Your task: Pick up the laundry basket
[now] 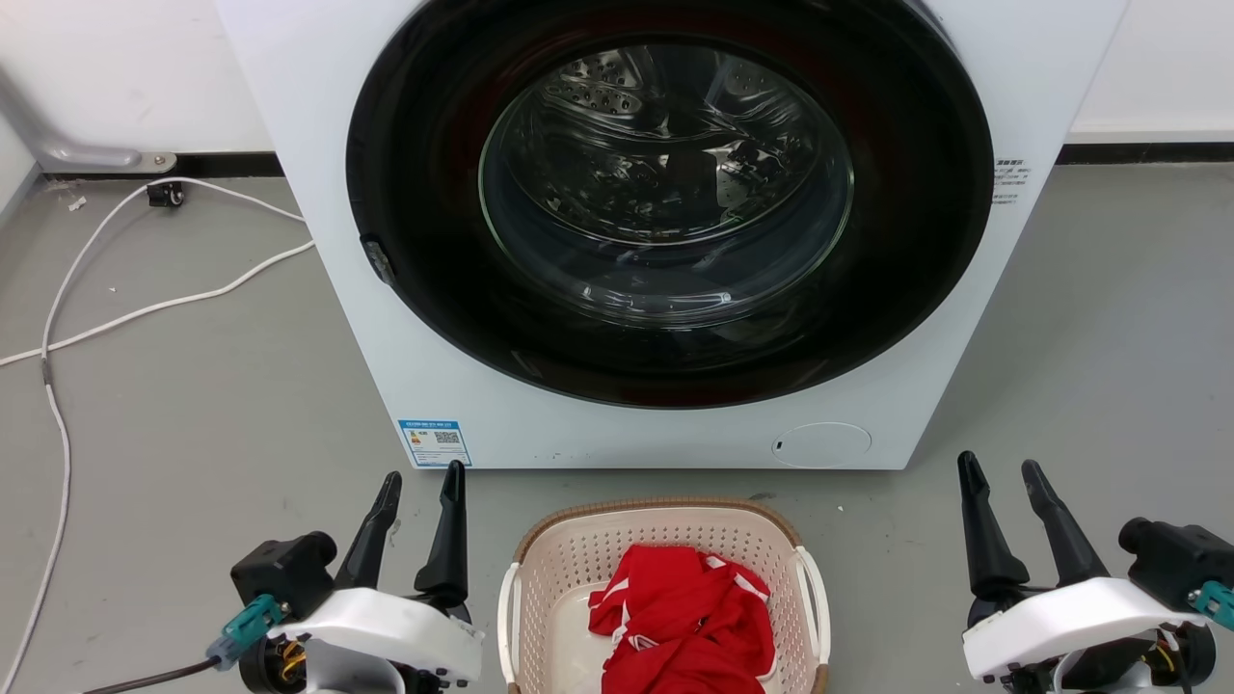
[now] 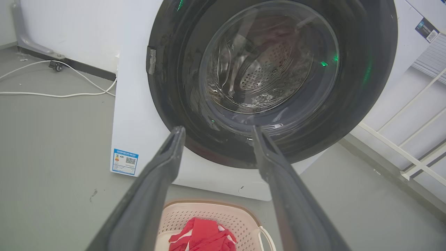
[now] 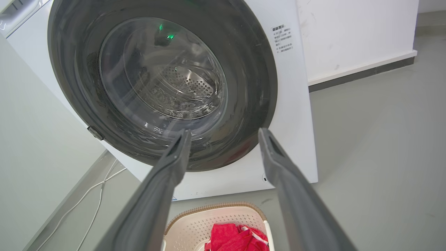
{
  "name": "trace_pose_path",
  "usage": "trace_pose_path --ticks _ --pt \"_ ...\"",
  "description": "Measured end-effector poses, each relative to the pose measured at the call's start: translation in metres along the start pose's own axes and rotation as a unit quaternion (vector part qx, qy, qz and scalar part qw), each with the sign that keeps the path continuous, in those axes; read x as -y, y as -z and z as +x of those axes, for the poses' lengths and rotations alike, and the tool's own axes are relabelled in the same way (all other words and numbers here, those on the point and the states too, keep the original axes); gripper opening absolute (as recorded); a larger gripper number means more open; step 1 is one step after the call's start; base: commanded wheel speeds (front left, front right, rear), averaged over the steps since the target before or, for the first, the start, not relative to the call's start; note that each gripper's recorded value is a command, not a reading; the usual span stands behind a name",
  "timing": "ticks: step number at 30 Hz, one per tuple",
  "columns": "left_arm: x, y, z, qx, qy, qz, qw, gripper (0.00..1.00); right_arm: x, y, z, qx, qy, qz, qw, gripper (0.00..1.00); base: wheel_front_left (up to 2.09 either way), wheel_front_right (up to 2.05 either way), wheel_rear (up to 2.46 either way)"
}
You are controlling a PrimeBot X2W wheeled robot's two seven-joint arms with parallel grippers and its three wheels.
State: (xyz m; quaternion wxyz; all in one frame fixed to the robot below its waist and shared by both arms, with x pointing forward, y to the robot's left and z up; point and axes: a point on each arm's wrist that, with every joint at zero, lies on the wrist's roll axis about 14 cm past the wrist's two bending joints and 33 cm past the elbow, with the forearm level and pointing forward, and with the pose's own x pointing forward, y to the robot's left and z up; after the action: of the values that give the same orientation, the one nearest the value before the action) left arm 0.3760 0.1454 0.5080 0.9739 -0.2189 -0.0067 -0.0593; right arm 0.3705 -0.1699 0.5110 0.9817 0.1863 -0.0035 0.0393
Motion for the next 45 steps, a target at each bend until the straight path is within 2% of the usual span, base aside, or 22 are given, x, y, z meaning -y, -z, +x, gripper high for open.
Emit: trace_pose_path --ticks 6,20,45 --pt "0.004 0.001 -0.001 0.002 0.010 0.042 0.999 1.00 -0.003 0.003 -0.001 -0.006 -0.006 -0.045 0.999 1.00 0.00 0.00 0.00" --pt "0.010 0.006 -0.001 0.001 0.024 0.104 0.994 1.00 -0.006 0.006 0.000 -0.014 -0.015 -0.108 0.994 1.00 0.00 0.00 0.00" --pt "0.012 0.013 -0.004 0.002 0.038 0.183 0.982 1.00 -0.015 0.011 -0.005 -0.017 -0.037 -0.193 0.980 1.00 0.00 0.00 0.00"
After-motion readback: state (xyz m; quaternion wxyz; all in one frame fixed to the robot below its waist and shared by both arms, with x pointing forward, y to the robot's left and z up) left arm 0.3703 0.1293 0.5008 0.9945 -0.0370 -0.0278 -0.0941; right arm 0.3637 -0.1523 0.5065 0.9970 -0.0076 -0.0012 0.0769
